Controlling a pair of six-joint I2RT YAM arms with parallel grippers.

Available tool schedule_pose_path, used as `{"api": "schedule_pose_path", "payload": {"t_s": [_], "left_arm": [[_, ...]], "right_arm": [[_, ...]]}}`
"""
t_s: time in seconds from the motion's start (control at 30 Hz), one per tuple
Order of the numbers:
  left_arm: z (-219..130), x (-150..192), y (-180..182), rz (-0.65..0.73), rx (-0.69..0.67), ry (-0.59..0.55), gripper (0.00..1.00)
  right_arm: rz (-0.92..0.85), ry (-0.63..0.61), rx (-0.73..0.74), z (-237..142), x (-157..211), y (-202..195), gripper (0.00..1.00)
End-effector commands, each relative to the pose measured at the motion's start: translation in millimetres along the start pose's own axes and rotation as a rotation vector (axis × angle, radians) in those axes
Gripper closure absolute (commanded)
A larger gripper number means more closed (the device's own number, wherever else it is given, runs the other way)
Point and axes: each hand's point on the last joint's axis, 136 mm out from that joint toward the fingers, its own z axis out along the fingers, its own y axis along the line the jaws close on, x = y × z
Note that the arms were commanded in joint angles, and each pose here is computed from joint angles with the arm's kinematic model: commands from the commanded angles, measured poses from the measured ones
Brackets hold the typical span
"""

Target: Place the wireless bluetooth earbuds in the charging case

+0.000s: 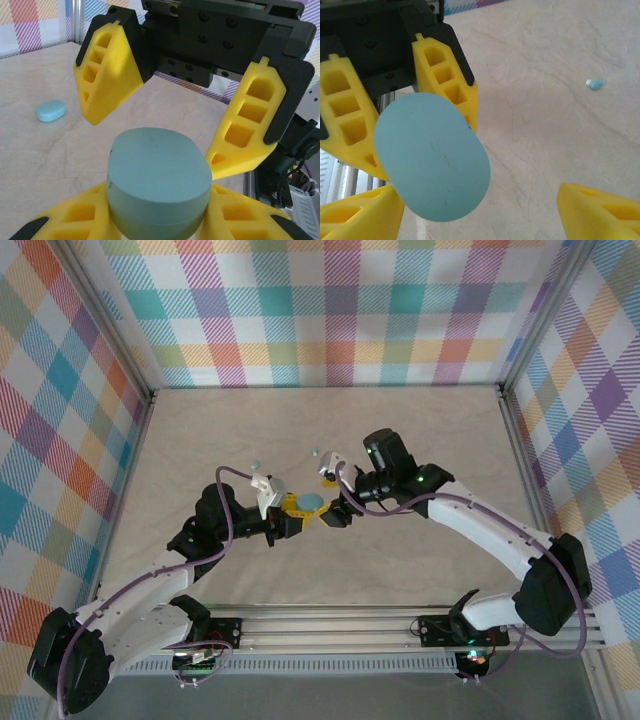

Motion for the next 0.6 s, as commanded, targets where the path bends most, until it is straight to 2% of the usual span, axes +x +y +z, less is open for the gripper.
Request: {"api": "schedule_pose_path", "payload": {"t_s": [0.0, 0.57], "left_arm": [[-2.7, -8.4, -12.6, 0.017, 0.052, -0.021, 0.88], [-3.5, -3.2, -14.1, 0.021, 0.058, -0.003, 0.89]], "right_arm": [[-0.008, 0.018, 0.096, -0.6, -12.3, -24.1, 0.21], [0.039, 0.0, 0.115, -12.1, -27.8, -45.0, 0.21]]}}
